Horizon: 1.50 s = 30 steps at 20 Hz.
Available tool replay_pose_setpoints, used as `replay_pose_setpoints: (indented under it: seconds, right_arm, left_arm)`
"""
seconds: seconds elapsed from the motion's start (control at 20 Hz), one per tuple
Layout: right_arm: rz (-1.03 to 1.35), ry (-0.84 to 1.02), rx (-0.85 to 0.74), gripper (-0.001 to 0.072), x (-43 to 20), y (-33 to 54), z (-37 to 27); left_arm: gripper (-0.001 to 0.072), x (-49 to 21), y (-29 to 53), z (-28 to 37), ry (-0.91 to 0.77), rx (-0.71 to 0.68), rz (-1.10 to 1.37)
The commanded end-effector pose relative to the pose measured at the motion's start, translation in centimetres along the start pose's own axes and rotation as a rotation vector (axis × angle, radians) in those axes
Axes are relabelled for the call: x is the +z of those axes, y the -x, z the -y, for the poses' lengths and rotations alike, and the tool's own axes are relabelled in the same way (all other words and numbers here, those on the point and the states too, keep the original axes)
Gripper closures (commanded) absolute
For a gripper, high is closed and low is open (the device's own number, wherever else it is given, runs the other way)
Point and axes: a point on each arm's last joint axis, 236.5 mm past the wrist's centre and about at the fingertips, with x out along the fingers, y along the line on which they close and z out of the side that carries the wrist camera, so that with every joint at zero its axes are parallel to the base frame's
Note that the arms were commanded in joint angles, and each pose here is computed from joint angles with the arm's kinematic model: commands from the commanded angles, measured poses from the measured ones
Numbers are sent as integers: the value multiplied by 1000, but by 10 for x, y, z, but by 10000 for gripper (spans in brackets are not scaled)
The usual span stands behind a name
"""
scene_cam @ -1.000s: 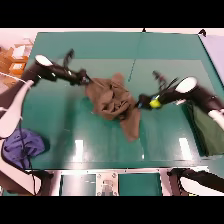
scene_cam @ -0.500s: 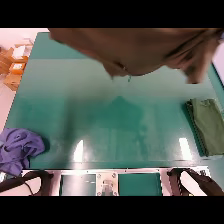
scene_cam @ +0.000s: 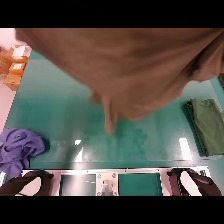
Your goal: Fold the shirts.
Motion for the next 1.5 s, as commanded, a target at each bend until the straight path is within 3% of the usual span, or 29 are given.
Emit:
replay_pose_setpoints:
  seconds: [0.0,0.2,0.45,0.55,0.75,0.85,0.95,1.2,1.45]
  right_arm:
    - [-180,-127,106,691,-65,-70,14]
    - [-420,-287,86,691,-197,-191,59]
    - [-643,-486,30,680,-323,-276,97]
    - [-659,-545,33,401,-326,-279,108]
    - [-681,-587,94,395,-268,-220,128]
    - [-733,-593,9,383,-269,-173,146]
    - [-804,-625,-90,190,-307,-137,147]
    - [-954,-775,-26,171,-449,-130,64]
    - [-996,-747,15,190,-493,-169,15]
  left_arm:
    - [683,-84,-46,-34,151,-22,-204]
    - [683,-226,-118,-88,391,-6,-329]
    - [683,-368,-147,-95,602,-24,-502]
    - [683,-380,-150,-97,627,-25,-534]
    - [683,-379,-152,-103,621,-5,-518]
    - [683,-379,-152,-103,618,-4,-520]
    - [683,-379,-152,-104,615,0,-518]
    - [683,-378,-153,-104,604,-4,-515]
    - [683,-379,-152,-103,604,-8,-518]
